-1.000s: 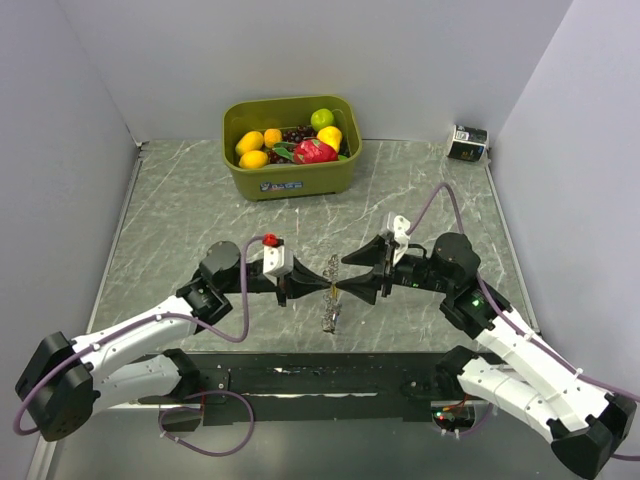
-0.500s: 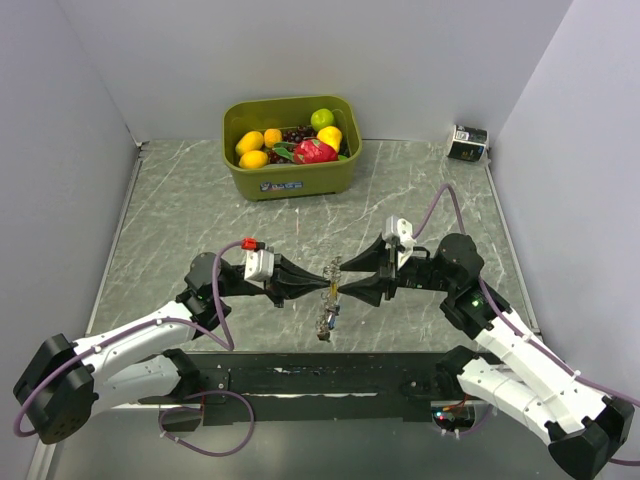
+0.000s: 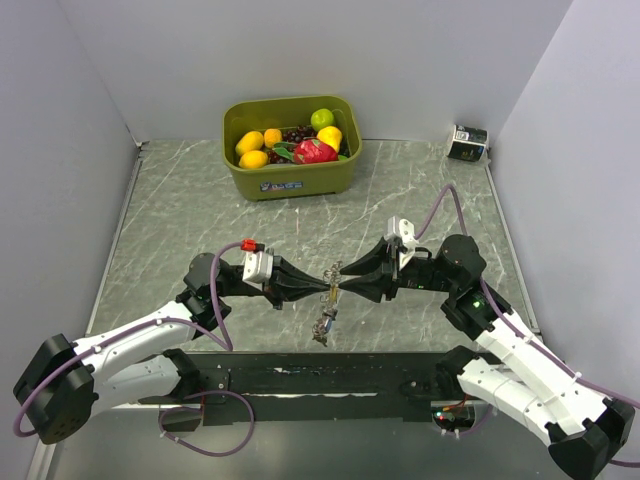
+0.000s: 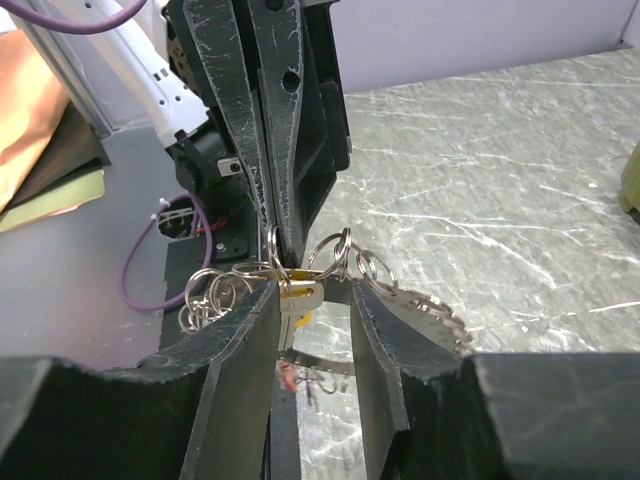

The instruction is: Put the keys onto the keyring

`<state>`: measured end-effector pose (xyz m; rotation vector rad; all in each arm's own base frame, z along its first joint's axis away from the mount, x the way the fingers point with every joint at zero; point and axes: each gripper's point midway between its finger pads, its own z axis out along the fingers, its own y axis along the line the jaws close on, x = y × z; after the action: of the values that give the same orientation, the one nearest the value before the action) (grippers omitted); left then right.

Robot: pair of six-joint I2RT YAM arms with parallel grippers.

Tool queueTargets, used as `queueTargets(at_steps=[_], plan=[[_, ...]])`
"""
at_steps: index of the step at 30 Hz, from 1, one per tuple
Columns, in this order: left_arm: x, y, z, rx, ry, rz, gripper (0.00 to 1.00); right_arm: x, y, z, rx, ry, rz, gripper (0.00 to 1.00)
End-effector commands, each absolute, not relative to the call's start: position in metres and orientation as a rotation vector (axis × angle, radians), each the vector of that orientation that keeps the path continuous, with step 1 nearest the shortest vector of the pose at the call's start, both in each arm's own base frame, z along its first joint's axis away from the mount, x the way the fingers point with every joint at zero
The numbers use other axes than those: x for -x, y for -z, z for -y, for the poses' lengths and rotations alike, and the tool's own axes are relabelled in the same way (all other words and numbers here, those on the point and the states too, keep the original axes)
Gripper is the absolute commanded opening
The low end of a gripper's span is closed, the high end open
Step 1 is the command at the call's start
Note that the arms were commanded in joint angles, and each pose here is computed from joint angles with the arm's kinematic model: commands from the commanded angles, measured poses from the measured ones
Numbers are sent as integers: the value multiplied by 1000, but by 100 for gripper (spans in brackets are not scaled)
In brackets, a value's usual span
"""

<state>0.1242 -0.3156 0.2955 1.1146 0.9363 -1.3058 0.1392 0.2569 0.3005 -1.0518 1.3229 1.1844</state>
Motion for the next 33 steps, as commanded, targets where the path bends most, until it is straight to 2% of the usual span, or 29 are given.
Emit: queueTargets(at_steps=[1, 10, 17, 23, 33], plan=[[-113, -326, 311, -1119, 1299, -787, 1, -138, -310, -257, 1065, -1189, -1264, 42], [-113, -325, 312, -1127, 1305, -791, 1, -131, -304, -264, 1140, -1259, -1269, 42], [-114, -323, 313, -1139, 1300, -798, 1, -129, -304, -263, 1139, -1259, -1265, 16], [-114, -323, 313, -1140, 1290, -801, 1, -127, -304, -262, 1145, -1259, -1262, 0], [-116, -329, 311, -1136, 1263, -793, 1, -126, -292, -261, 1161, -1260, -1284, 0]])
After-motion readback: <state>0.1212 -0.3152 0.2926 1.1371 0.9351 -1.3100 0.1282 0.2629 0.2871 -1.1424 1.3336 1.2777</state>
